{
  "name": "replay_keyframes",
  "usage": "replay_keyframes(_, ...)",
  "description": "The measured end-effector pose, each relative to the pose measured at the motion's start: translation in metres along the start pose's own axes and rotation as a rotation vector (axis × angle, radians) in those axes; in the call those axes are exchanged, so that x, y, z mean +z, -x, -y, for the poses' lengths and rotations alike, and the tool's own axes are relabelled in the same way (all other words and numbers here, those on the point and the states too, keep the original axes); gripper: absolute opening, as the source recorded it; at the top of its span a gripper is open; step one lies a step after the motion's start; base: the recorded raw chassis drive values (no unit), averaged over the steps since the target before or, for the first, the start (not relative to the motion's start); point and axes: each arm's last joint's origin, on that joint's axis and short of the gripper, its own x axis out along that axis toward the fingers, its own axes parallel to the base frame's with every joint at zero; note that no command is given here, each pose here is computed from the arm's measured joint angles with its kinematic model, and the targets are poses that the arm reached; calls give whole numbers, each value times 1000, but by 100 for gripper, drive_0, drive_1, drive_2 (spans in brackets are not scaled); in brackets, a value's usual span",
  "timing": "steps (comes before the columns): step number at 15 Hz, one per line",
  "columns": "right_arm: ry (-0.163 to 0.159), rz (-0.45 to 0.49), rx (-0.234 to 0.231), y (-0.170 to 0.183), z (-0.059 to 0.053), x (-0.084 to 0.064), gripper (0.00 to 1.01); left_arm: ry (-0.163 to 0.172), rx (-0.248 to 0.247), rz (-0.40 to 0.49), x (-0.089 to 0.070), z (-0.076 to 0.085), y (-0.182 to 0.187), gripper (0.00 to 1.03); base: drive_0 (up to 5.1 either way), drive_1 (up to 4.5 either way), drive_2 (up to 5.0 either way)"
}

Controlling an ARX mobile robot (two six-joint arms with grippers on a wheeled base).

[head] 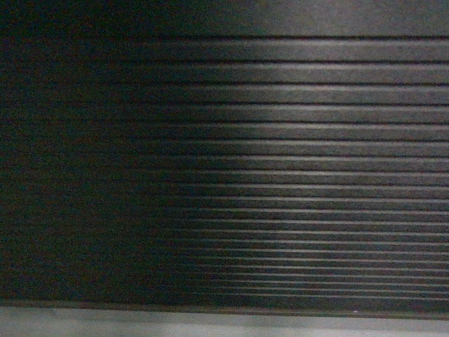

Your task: Place dark red mango on scale at checkout

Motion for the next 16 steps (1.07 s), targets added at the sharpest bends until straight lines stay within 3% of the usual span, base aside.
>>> replay_keyframes(16,-1,0,-1,0,0,0,98,-1,-1,0,0,0,0,98,0,0,0)
